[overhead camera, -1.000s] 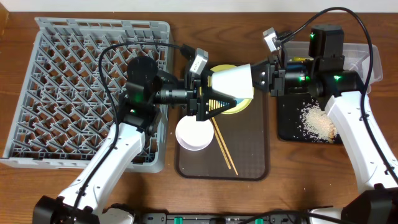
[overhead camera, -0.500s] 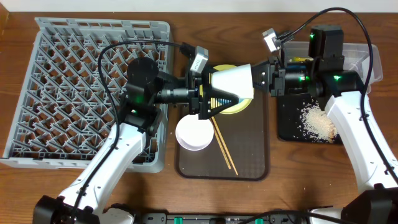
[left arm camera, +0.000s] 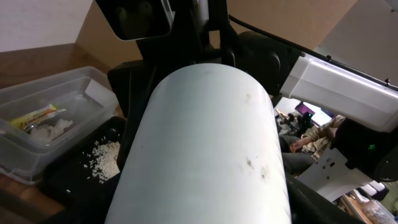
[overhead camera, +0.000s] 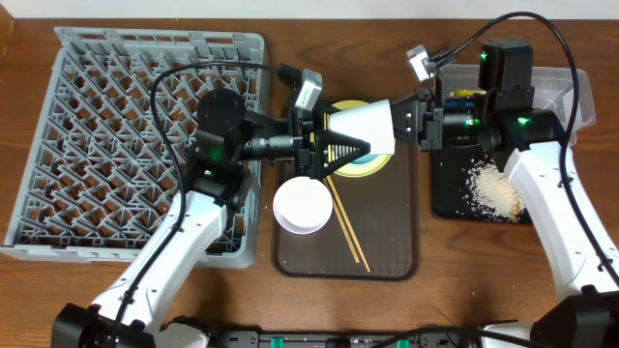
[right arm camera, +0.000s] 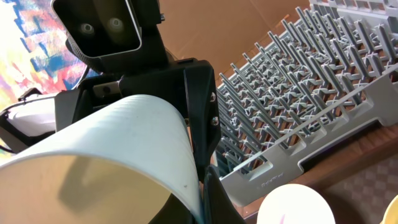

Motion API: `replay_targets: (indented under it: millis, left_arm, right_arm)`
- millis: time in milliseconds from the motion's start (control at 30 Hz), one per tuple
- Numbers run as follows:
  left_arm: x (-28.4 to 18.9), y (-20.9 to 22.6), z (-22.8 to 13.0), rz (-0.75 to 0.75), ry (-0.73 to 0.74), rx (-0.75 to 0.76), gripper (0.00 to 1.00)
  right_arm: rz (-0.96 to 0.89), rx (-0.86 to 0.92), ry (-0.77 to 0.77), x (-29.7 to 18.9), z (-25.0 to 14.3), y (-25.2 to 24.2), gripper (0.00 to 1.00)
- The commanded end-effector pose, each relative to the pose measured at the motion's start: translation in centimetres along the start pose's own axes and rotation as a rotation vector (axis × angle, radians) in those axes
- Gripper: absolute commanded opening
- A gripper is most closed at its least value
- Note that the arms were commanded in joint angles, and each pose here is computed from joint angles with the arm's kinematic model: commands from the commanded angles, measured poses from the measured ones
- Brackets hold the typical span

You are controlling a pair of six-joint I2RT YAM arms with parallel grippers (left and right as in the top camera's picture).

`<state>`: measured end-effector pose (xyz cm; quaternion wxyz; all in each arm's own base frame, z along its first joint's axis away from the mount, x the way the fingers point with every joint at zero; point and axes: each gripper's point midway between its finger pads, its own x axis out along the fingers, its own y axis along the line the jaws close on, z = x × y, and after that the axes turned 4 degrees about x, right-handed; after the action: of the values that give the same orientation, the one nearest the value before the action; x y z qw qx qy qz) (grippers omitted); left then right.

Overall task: Sort waste into correct bins and load items into the dishwasher
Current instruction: 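Open the right gripper and carry the cup left toward the rack, then lower the white cup into the rack and open the left gripper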

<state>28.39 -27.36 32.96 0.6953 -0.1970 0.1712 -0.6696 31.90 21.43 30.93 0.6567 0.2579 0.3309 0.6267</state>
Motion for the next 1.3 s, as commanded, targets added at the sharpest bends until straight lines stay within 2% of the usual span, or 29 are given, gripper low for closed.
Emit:
replay_targets:
  millis: [0, 167, 267, 533, 700, 800, 933, 1033, 1167, 1267]
  left_arm:
    - [0.1, -0.9, 0.7, -0.021, -0.005, 0.050, 0.69]
    - [0.1, -0.3, 1.0, 0.006, -0.022, 0.049, 0.61]
    - [-0.4, 0.4, 1.2, 0.037, -0.034, 0.036, 0.61]
    - [-4.2, 4.0, 1.8, 0.166, -0.067, -0.045, 0.56]
    - [-5.8, 5.3, 1.7, 0.217, -0.076, -0.067, 0.56]
    - [-6.9, 6.6, 1.2, 0.269, -0.072, -0.077, 0.56]
    - [-9.5, 9.7, -0.2, 0.426, -0.071, -0.155, 0.56]
    - [-12.2, 11.6, -1.4, 0.562, -0.072, -0.213, 0.56]
    - [-16.7, 13.0, -2.6, 0.777, -0.077, -0.265, 0.55]
    - [-20.6, 12.9, -3.3, 0.959, -0.075, -0.305, 0.50]
  right_arm:
    - [-0.022, 0.019, 0.011, 0.6, -0.3, -0.7, 0.01]
    - [-0.022, 0.020, 0.010, 0.6, -0.3, -0.7, 0.06]
    - [-0.022, 0.021, 0.010, 0.6, -0.3, -0.7, 0.08]
    - [-0.049, 0.024, -0.003, 0.1, -0.1, -1.3, 0.19]
    - [-0.118, 0.039, -0.024, -0.6, 0.2, -2.6, 0.25]
    - [-0.227, 0.077, -0.037, -1.3, 0.0, -4.5, 0.25]
    - [-0.445, 0.154, -0.047, -3.1, -0.9, -8.1, 0.27]
    - [-0.541, 0.185, -0.040, -4.3, -1.6, -9.6, 0.27]
    - [-0.654, 0.223, -0.012, -5.8, -2.8, -10.9, 0.26]
    - [-0.733, 0.229, 0.027, -6.8, -3.7, -11.5, 0.26]
